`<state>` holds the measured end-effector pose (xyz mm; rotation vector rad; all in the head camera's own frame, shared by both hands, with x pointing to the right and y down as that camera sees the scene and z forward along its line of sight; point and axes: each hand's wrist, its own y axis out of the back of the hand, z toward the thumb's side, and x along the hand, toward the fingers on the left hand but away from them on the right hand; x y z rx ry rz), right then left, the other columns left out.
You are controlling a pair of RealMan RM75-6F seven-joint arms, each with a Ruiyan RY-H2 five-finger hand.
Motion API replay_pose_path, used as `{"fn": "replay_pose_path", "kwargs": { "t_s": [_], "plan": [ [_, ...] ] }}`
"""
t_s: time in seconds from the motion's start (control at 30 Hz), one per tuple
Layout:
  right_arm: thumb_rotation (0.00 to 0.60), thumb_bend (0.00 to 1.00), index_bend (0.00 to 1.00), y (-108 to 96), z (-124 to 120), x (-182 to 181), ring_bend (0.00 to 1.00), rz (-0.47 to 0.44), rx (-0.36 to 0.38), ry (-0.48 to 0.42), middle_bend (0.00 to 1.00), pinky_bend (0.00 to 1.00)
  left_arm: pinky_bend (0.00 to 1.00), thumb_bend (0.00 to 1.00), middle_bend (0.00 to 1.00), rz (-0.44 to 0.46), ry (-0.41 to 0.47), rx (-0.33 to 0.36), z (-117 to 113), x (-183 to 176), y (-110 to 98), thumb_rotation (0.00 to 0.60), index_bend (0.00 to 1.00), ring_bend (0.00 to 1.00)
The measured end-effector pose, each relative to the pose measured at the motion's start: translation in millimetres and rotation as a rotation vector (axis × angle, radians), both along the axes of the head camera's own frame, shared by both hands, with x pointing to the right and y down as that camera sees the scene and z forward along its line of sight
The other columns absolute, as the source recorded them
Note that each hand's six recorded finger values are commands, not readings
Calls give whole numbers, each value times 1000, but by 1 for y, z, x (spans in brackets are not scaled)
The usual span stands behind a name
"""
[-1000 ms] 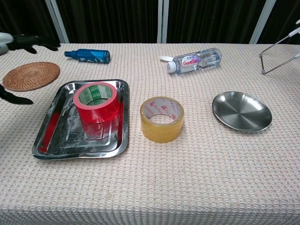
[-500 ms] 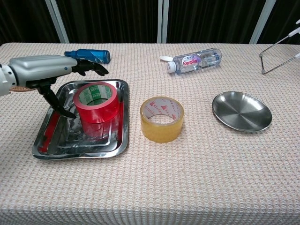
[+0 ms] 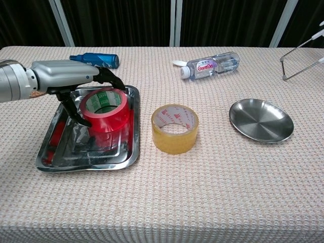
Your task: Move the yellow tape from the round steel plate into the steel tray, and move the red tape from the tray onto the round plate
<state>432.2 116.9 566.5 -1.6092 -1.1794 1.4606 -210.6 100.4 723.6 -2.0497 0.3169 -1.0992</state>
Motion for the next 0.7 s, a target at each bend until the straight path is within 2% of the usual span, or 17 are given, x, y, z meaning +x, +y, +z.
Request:
{"fn": "replay_pose_path", "kwargs": {
  "t_s": [0.23,0.53,0.7],
  "plan": [
    [600,68,0,1,1,2,0,6,0,-4,0,44,245,170,332,-11,28,55,-8,5,-10,600,319,136],
    [600,68,0,1,-3,6,0,26,22,-18,0,44,253,172,341,34,90,151,-34,38,-42,600,324,142],
    [600,71,0,1,-7,10,0,49,59,-50,0,44,252,190,340,68,95,163,-29,65,-57,600,321,142]
  ]
}}
